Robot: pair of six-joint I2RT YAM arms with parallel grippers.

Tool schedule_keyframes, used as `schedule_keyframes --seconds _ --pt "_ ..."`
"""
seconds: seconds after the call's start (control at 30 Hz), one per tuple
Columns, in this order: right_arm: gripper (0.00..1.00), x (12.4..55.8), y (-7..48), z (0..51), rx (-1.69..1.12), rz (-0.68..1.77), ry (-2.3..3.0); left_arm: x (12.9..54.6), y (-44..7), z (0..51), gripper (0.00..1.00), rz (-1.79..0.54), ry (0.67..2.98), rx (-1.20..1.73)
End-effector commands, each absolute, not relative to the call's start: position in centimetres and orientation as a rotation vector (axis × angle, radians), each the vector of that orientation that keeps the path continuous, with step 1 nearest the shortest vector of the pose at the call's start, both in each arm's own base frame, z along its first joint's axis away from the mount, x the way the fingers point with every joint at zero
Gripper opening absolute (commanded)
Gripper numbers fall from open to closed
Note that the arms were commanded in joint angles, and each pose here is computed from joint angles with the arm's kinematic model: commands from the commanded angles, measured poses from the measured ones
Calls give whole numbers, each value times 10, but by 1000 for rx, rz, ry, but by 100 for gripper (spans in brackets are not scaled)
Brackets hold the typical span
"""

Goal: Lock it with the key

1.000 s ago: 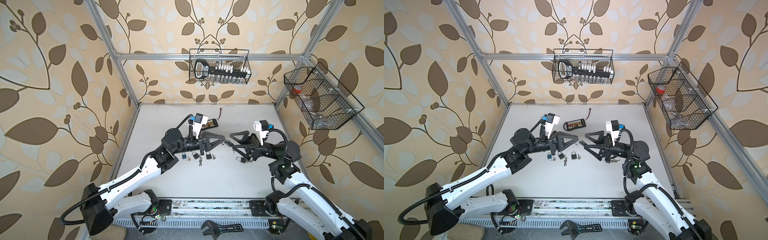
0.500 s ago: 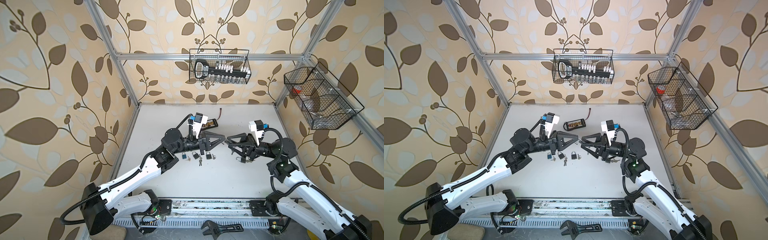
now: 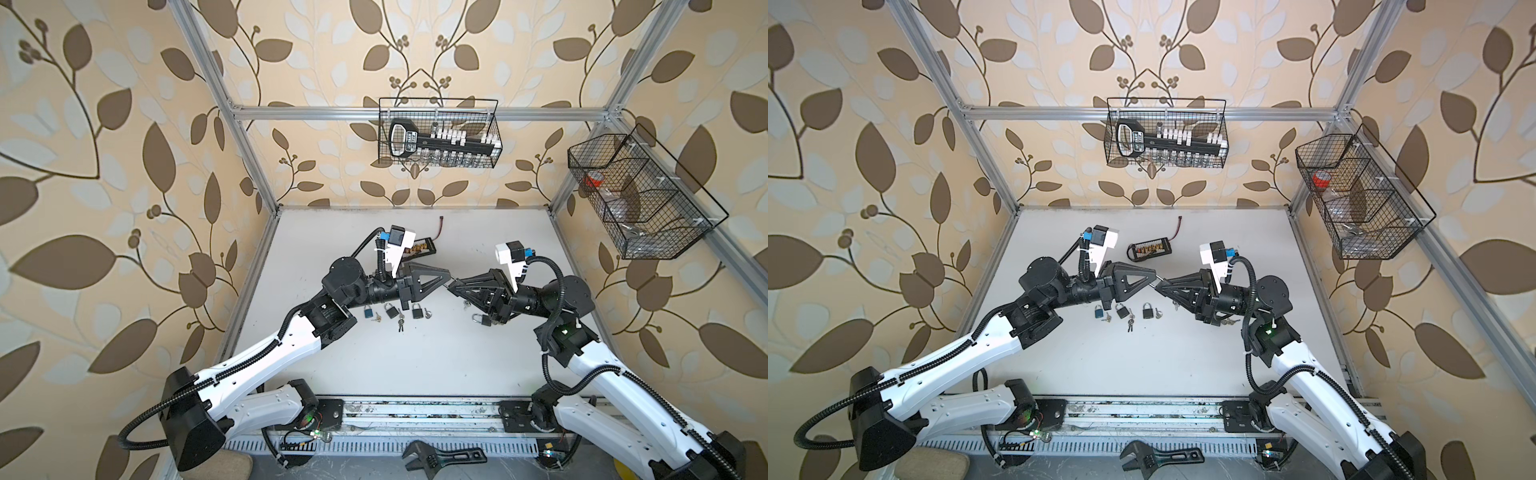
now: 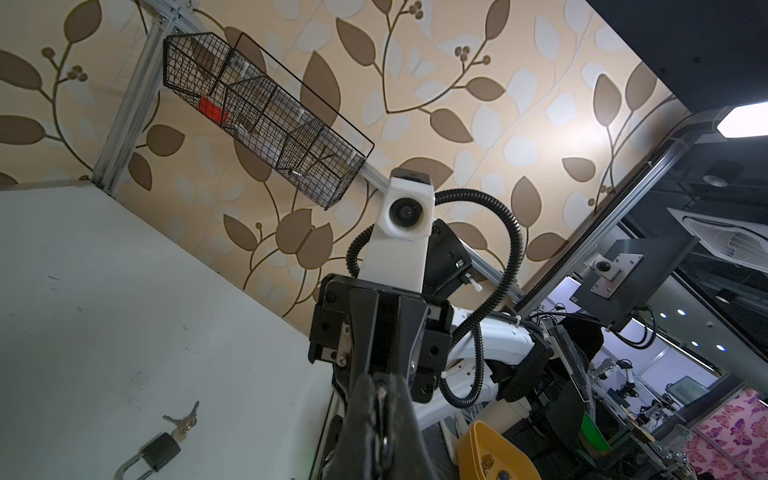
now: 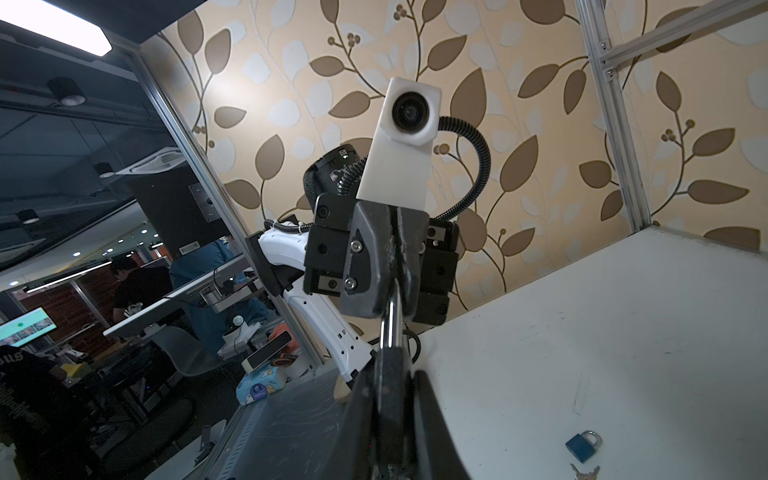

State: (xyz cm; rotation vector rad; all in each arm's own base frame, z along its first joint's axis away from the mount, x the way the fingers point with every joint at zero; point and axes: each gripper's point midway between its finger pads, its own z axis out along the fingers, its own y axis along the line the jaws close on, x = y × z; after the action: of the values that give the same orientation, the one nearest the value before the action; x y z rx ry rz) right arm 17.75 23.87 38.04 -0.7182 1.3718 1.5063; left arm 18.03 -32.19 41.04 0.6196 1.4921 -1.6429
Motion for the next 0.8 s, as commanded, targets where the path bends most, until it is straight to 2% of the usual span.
schedule_keyframes --seconds 0.0,0.4,0.77 --pt "1 162 234 408 -755 1520 1287 169 -307 450 0 -1613 1343 633" --pt "0 157 239 425 -757 1565 1239 163 -314 445 0 -1649 1340 681" --pt "0 176 245 472 -762 1498 1144 147 -358 421 0 -1681 1389 777"
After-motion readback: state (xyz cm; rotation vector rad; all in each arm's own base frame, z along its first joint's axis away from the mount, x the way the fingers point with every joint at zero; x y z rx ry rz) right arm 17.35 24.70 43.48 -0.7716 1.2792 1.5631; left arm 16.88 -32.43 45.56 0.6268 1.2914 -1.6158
